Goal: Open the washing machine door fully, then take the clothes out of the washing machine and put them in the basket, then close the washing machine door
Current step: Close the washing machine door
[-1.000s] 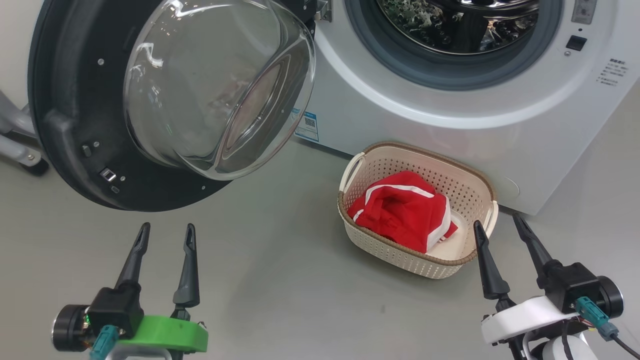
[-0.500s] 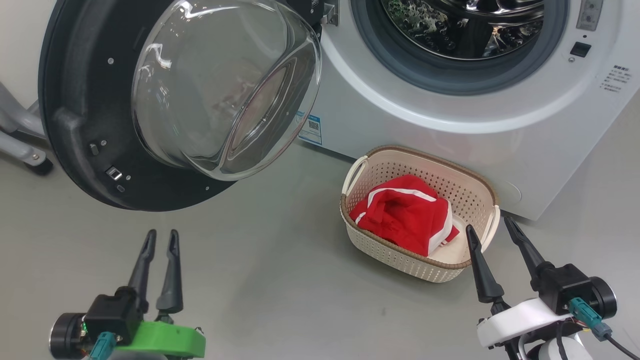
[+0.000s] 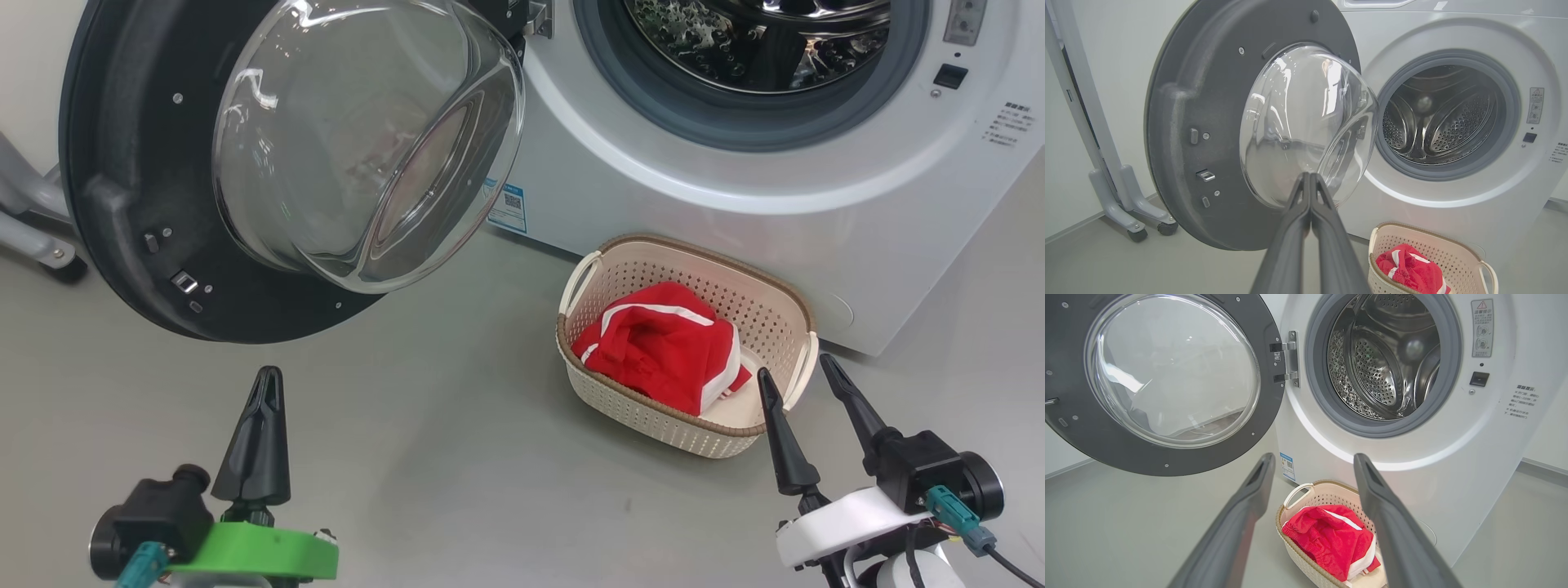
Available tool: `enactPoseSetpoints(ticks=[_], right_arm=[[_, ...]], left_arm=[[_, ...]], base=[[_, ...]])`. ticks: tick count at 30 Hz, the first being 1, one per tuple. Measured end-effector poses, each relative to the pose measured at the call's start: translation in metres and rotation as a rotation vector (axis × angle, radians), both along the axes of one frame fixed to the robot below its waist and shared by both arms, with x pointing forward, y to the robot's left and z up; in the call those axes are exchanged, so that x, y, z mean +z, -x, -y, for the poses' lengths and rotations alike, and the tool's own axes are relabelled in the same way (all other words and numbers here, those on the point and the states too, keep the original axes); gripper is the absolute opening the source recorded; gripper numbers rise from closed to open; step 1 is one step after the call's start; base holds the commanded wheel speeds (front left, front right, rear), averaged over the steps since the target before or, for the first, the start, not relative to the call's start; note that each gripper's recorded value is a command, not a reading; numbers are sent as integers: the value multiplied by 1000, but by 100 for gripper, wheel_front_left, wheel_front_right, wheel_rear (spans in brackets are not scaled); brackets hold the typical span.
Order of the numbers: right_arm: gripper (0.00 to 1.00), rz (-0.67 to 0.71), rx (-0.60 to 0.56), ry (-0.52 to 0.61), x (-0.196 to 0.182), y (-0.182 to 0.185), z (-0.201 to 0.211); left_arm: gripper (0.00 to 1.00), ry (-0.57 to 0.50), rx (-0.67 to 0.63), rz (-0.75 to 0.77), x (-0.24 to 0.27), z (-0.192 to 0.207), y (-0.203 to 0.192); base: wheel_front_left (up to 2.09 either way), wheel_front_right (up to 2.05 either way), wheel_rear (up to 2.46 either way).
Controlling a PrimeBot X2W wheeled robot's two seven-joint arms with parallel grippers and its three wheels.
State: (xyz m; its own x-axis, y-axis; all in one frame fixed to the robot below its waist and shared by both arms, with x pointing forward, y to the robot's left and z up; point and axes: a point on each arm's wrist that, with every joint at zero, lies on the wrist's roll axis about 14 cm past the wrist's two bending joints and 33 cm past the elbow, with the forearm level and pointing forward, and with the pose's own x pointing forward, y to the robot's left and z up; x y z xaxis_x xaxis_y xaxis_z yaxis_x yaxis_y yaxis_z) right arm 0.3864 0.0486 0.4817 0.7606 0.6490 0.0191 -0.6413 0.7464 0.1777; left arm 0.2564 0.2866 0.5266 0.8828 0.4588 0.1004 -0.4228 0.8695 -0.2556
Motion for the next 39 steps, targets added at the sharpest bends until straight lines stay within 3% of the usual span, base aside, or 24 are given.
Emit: enactPoseSetpoints(ticks=[3, 15, 21, 26, 30, 39], right_arm=[[100, -3, 0, 0, -1, 0, 0], [100, -10, -3, 2, -3, -3, 2], [100, -21, -14, 6, -8, -7, 6], [100, -20, -20, 11, -8, -10, 9], [100, -21, -29, 14, -10, -15, 13], [100, -35, -66, 23, -17, -24, 27]], left_arm=[[0, 71, -19, 67, 8, 2, -2], [0, 593, -25, 581, 64, -30, 9], [0, 557, 6, 799, 117, -71, 17], [0, 525, 35, 851, 132, -96, 21], [0, 507, 65, 826, 133, -124, 20], [0, 604, 127, 682, 96, -167, -3]], base=[[0, 0, 0], [0, 0, 0], [0, 0, 0], [0, 0, 0], [0, 0, 0], [0, 0, 0]])
